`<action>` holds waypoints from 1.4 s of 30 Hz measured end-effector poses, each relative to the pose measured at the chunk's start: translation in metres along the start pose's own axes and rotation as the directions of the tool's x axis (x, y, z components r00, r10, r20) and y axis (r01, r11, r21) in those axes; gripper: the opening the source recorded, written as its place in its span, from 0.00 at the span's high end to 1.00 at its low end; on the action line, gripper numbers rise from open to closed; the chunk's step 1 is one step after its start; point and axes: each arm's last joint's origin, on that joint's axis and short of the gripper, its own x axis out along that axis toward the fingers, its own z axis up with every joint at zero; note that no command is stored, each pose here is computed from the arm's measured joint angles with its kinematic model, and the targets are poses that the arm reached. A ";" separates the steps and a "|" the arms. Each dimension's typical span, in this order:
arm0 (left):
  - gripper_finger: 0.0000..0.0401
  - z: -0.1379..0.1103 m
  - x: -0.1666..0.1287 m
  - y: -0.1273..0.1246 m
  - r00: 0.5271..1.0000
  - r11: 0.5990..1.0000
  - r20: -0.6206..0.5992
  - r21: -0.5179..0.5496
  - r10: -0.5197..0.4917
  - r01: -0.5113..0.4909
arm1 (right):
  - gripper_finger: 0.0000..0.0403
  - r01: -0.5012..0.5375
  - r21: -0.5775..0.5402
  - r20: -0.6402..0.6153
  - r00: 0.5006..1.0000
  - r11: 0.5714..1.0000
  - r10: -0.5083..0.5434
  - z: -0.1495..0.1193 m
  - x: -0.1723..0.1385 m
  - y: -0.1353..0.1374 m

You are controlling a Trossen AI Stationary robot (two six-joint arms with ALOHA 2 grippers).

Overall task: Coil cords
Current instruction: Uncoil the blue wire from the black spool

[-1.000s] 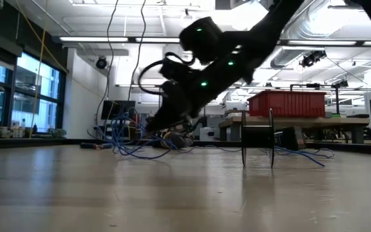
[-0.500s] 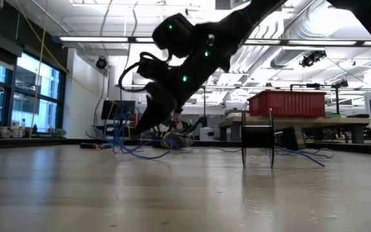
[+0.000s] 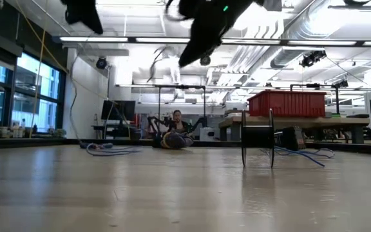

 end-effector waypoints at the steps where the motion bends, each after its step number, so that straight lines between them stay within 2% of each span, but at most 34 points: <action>1: 1.00 -0.006 0.009 -0.002 1.000 1.000 0.005 -0.007 -0.008 0.008 | 1.00 0.001 0.004 -0.008 1.000 1.000 -0.001 -0.001 -0.009 -0.001; 6: 0.99 -0.044 0.057 -0.009 0.997 0.994 0.052 -0.093 -0.059 0.063 | 1.00 -0.021 -0.013 -0.015 1.000 1.000 0.021 -0.004 -0.051 -0.002; 10: 0.97 -0.081 0.096 -0.013 0.992 0.972 -0.006 -0.203 -0.122 0.119 | 1.00 -0.064 -0.030 -0.004 0.998 0.997 0.064 -0.006 -0.075 0.002; 13: 0.92 -0.094 0.107 -0.015 0.971 0.935 -0.073 -0.293 -0.229 0.198 | 1.00 -0.072 -0.022 -0.028 0.997 0.997 0.071 -0.010 -0.082 0.003; 15: 0.87 -0.094 0.106 -0.016 0.960 0.926 -0.085 -0.298 -0.268 0.232 | 1.00 -0.070 -0.022 -0.031 0.997 0.997 0.070 -0.011 -0.085 0.002; 18: 0.78 -0.082 0.097 -0.019 0.948 0.929 -0.048 -0.220 -0.313 0.296 | 1.00 -0.082 -0.024 -0.030 0.996 0.996 0.082 -0.011 -0.085 0.003; 23: 0.60 -0.060 0.075 -0.023 0.936 0.935 -0.001 0.033 -0.353 0.353 | 1.00 -0.113 -0.056 -0.022 0.993 0.992 0.112 -0.010 -0.085 0.004; 25: 0.53 -0.050 0.066 -0.023 0.944 0.938 0.045 0.139 -0.326 0.317 | 1.00 -0.172 -0.055 -0.008 0.985 0.984 0.172 -0.010 -0.085 0.005; 27: 0.48 -0.035 0.059 -0.025 0.950 0.942 0.148 0.238 -0.277 0.237 | 1.00 -0.265 -0.054 0.035 0.963 0.963 0.267 -0.006 -0.086 0.008; 30: 0.42 -0.014 0.056 -0.029 0.923 0.932 0.303 0.338 -0.238 0.129 | 1.00 -0.386 -0.050 0.115 0.914 0.921 0.389 0.002 -0.086 0.017; 32: 0.40 -0.004 0.065 -0.032 0.905 0.919 0.347 0.379 -0.248 0.106 | 1.00 -0.428 -0.069 0.165 0.886 0.901 0.433 0.008 -0.088 0.024; 35: 0.39 0.008 0.083 -0.041 0.872 0.890 0.385 0.441 -0.302 0.114 | 1.00 -0.498 -0.118 0.224 0.829 0.859 0.512 0.015 -0.091 0.033; 37: 0.39 0.017 0.092 -0.049 0.833 0.872 0.431 0.475 -0.347 0.118 | 1.00 -0.556 -0.110 0.257 0.785 0.824 0.564 0.019 -0.093 0.036; 40: 0.39 0.031 0.098 -0.061 0.728 0.853 0.526 0.499 -0.439 0.154 | 1.00 -0.643 -0.069 0.326 0.709 0.763 0.626 0.027 -0.097 0.039; 42: 0.39 0.035 0.102 -0.067 0.679 0.839 0.551 0.512 -0.486 0.184 | 1.00 -0.680 -0.060 0.392 0.657 0.731 0.644 0.036 -0.101 0.040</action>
